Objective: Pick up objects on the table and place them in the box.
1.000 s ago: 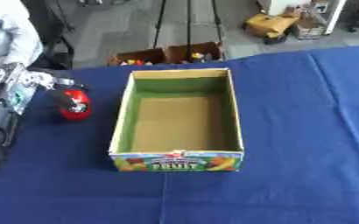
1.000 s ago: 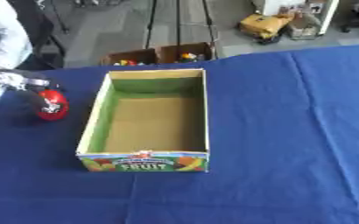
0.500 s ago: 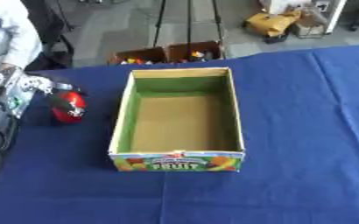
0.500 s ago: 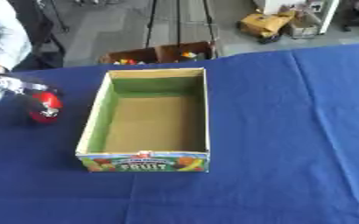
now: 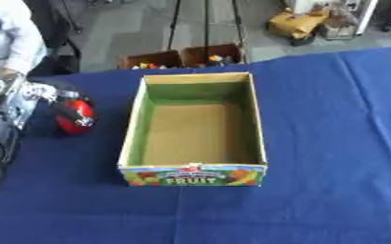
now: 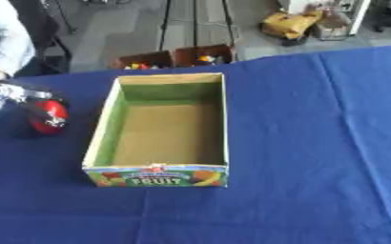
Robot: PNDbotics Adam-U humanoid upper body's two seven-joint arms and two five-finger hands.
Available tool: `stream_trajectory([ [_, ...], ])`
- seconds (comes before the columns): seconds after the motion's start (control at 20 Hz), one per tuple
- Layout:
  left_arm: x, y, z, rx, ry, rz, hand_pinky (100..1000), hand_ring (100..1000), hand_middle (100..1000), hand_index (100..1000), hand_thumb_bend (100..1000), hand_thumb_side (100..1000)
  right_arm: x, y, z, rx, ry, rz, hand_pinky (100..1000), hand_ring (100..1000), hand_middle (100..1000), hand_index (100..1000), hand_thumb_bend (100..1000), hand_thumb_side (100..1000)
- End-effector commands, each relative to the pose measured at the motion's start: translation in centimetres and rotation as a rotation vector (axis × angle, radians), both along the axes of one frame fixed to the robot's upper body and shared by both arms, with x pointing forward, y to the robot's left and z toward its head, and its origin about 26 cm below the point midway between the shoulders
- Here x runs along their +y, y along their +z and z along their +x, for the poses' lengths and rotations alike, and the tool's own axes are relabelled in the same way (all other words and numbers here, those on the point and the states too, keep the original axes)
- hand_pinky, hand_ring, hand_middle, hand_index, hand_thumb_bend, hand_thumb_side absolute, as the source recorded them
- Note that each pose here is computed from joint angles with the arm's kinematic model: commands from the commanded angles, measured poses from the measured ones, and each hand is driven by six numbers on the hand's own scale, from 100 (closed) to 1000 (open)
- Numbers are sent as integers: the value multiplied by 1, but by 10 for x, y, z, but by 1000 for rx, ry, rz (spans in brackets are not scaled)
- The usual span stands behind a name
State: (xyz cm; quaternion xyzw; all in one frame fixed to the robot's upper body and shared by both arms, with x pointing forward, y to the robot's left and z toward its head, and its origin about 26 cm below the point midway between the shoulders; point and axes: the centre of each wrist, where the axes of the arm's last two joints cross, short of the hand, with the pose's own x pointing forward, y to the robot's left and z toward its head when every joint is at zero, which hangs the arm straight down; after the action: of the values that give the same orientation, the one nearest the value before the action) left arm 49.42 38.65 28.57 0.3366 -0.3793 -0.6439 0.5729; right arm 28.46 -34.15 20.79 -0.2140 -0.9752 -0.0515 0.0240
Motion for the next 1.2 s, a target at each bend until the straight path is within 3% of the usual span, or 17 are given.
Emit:
stream_trajectory([
  [0.05, 16, 18, -7, 67, -66, 51, 599, 861, 1000, 1000, 164, 567, -1, 8, -2, -105, 17, 21, 721, 764, 573, 788, 100, 825],
  [0.1, 16, 17, -7, 70, -64, 48, 595, 861, 1000, 1000, 157, 562, -1, 9, -2, -106, 17, 24, 721, 764, 572, 788, 100, 824],
  [0.15, 17, 16, -7, 73, -62, 45, 575, 858, 1000, 1000, 100, 502, -1, 9, -2, -107, 17, 27, 721, 761, 568, 785, 100, 817],
  [0.35, 18, 14, -7, 82, -61, 45, 579, 856, 1000, 1000, 100, 457, -1, 9, -2, -114, 17, 35, 720, 758, 567, 782, 100, 812],
  [0.8, 21, 11, -7, 94, -59, 38, 500, 810, 990, 996, 100, 488, -1, 9, -2, -128, 14, 56, 717, 753, 561, 772, 100, 798],
  [1.2, 21, 14, -8, 87, -35, 42, 494, 772, 818, 800, 100, 424, -1, 9, -2, -133, 12, 66, 719, 750, 551, 770, 100, 794],
])
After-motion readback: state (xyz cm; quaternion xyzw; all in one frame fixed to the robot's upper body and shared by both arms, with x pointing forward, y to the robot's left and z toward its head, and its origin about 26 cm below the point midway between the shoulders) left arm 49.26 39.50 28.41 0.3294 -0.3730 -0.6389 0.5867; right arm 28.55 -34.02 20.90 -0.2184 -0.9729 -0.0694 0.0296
